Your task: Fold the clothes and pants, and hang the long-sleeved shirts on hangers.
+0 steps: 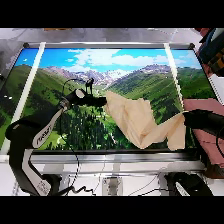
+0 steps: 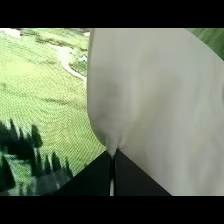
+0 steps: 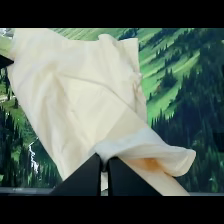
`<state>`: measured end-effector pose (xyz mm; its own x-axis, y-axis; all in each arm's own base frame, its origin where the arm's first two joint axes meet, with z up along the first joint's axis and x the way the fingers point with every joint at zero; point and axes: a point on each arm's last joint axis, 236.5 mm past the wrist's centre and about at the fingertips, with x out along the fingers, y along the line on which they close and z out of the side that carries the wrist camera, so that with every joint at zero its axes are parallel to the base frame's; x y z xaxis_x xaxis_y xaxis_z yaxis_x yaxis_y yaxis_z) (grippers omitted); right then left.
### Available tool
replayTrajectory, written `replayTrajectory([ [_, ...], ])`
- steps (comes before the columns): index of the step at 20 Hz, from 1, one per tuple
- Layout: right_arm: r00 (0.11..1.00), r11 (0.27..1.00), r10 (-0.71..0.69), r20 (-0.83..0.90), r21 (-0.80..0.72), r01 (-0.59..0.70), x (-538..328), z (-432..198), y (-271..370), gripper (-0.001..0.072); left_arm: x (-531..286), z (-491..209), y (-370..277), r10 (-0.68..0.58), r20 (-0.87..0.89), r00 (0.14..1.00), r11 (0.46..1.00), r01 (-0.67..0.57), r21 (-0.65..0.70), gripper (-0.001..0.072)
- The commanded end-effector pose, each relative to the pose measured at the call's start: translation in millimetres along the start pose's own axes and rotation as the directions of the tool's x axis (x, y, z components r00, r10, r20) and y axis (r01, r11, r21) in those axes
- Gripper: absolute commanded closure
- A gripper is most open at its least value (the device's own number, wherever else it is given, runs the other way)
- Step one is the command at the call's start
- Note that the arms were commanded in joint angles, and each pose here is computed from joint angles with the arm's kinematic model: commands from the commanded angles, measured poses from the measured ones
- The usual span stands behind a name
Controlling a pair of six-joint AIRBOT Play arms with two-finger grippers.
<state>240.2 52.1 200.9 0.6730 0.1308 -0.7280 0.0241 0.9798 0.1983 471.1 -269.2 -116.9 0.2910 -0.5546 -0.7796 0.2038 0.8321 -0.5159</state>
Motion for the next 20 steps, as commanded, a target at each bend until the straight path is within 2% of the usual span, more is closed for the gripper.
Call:
replayTrajectory([
  [1, 0.998, 0.999, -0.041, 0.041, -0.01, 0.042, 0.1, 10.2, -9.6, 0.0695, -18.1, 14.1, -6.9, 0.001, 0.014, 1.0, 0.999, -0.001, 0.051, 0.0694],
  [6, 0.937, 0.979, -0.17, 0.304, -0.056, 0.195, -15.1, 72.5, -39.9, 0.0694, -153.7, 72.9, -15.9, 0.086, 0.209, 0.974, 0.963, -0.135, 0.232, 0.0694],
  [9, 0.881, 0.956, -0.234, 0.411, -0.07, 0.286, -33.2, 98.2, -55.3, 0.0695, -284.4, 105.2, -34.2, 0.113, 0.445, 0.888, 0.928, -0.255, 0.272, 0.0694],
  [12, 0.829, 0.939, -0.275, 0.487, -0.05, 0.341, -63.9, 118.9, -64.8, 0.0695, -417.9, 105.4, -54.1, 0.138, 0.667, 0.732, 0.881, -0.398, 0.255, 0.0693],
  [15, 0.792, 0.956, -0.237, 0.562, -0.012, 0.294, -105.5, 135.5, -57.8, 0.0695, -530.9, 75.5, -74.3, 0.164, 0.825, 0.541, 0.818, -0.542, 0.193, 0.0693],
  [18, 0.767, 0.969, -0.211, 0.606, 0.023, 0.248, -143.3, 134.3, -57.1, 0.0695, -621.9, 28.2, -85.7, 0.223, 0.918, 0.327, 0.707, -0.703, 0.078, 0.0694],
  [20, 0.789, 0.975, -0.196, 0.582, 0.028, 0.221, -152.6, 116.9, -58.4, 0.0695, -658.0, -1.7, -87.6, 0.265, 0.937, 0.228, 0.657, -0.754, -0.002, 0.0694],
])
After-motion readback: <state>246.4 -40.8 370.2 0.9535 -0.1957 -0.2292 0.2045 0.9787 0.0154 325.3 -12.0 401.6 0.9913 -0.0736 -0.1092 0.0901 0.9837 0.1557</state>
